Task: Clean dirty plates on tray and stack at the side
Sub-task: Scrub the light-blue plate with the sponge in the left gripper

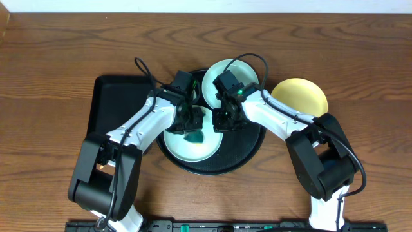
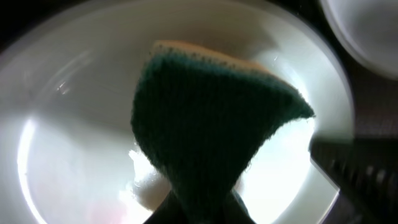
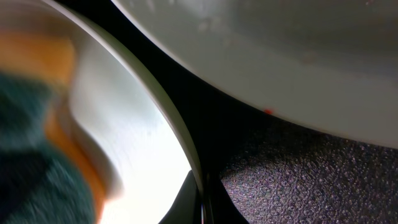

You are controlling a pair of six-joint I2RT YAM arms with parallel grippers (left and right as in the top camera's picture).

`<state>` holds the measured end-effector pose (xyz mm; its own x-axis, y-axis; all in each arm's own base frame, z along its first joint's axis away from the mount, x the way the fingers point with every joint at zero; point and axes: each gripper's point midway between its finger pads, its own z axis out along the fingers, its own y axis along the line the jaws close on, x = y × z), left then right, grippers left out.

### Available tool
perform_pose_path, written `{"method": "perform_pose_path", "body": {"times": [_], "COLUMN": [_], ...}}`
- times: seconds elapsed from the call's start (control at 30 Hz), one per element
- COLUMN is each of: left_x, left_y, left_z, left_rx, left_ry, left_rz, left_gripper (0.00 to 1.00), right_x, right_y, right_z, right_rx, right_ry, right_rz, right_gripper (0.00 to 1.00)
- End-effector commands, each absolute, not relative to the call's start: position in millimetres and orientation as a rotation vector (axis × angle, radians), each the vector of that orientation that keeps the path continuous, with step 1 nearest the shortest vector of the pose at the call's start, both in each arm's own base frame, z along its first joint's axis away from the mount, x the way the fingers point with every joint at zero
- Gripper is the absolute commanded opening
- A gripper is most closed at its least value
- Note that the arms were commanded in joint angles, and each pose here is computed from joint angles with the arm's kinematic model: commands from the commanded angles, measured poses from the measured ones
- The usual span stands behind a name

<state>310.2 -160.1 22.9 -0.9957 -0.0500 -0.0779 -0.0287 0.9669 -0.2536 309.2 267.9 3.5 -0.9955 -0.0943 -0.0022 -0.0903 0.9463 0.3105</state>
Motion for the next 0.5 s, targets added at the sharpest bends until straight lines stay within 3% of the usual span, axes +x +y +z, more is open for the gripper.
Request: {"method": "perform_pose_path", "body": {"times": [0.0, 0.13, 0.33, 0.47], "left_x": [332.1, 341.7, 329.5, 298.2], "left_y": [-136.9, -108.3, -90.1, -128.5], "left_z": [24.2, 25.5, 23.9, 22.2], "left_rx": [-0.046, -0.077, -0.238, -0.257], "left_ry": [2.946, 2.889, 2.937, 3.109], "left_rz": [-0.166, 0.067, 0.116, -0.249], "left_gripper": [0.08, 0.07, 0.08, 0.08], "right_x": [311.7, 311.5, 311.6, 311.6], "right_y": [260.3, 260.3, 260.4, 260.4], "right_z": [-10.2, -10.2, -10.2, -10.2], "right_rx": [0.109, 0.116, 0.119, 0.12], "right_ry": [-3.092, -3.091, -3.092, -3.092], "right_rz": [-0.417, -0.417, -0.418, -0.418], "right_gripper": [0.01, 0.01, 0.01, 0.01]}}
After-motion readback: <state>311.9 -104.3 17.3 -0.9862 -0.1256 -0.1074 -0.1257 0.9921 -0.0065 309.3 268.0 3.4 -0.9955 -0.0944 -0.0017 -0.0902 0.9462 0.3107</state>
